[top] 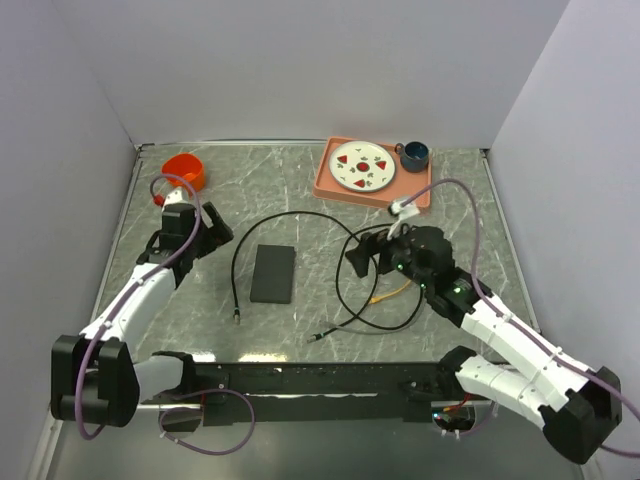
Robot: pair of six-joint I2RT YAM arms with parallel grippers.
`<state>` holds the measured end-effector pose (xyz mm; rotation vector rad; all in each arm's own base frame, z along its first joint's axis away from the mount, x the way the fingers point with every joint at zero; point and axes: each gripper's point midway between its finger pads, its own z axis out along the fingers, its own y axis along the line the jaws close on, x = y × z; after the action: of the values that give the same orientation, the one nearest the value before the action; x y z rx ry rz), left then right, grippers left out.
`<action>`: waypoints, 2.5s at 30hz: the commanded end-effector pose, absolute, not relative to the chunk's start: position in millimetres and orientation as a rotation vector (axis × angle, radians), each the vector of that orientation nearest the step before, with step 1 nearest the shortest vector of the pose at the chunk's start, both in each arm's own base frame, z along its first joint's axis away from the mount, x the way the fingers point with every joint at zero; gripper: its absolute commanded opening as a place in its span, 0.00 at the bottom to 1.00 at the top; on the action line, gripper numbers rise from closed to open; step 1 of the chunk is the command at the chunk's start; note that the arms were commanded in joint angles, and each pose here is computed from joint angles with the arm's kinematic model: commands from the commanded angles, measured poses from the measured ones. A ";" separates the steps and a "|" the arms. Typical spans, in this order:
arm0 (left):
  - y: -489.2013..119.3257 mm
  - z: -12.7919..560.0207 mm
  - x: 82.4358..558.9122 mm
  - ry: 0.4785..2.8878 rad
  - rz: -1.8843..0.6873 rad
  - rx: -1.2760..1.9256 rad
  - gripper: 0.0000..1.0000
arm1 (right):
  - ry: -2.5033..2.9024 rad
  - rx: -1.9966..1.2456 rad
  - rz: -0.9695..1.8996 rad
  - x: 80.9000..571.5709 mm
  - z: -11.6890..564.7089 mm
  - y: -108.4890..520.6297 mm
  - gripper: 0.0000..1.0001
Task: Insert the plug into the switch port
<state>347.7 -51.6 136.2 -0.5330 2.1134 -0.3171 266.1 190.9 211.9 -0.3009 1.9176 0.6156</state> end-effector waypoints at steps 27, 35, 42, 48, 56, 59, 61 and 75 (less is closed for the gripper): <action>-103.3 33.8 171.0 2.493 -0.100 -0.887 0.73 | 1.939 -0.598 0.731 236.5 206.1 289.1 1.00; -101.9 34.6 181.4 2.437 -0.114 -0.862 0.62 | 1.936 -0.599 0.720 234.6 204.4 284.5 1.00; -108.6 11.2 179.8 2.517 -0.077 -0.796 0.41 | 1.928 -0.599 0.706 236.0 208.6 283.1 1.00; -105.6 6.6 177.5 2.549 -0.022 -0.754 0.01 | 1.911 -0.622 0.707 235.5 215.5 284.1 1.00; -115.1 92.4 220.1 2.366 -0.112 -0.665 0.01 | 1.847 -0.693 0.735 232.3 230.9 290.8 1.00; -135.4 144.4 242.5 2.292 -0.239 -0.540 0.01 | 1.758 -0.758 0.745 225.6 245.9 290.2 1.00; -163.8 172.9 250.7 2.286 -0.392 -0.414 0.01 | 1.690 -0.756 0.719 222.5 258.3 285.2 1.00; -297.5 211.4 181.9 2.348 -1.375 0.307 0.01 | 1.563 -0.870 0.650 203.9 262.6 270.5 1.00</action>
<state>215.9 -263.5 183.1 0.0119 2.4302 -1.0054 209.9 271.6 258.2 -0.8268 1.6274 0.6564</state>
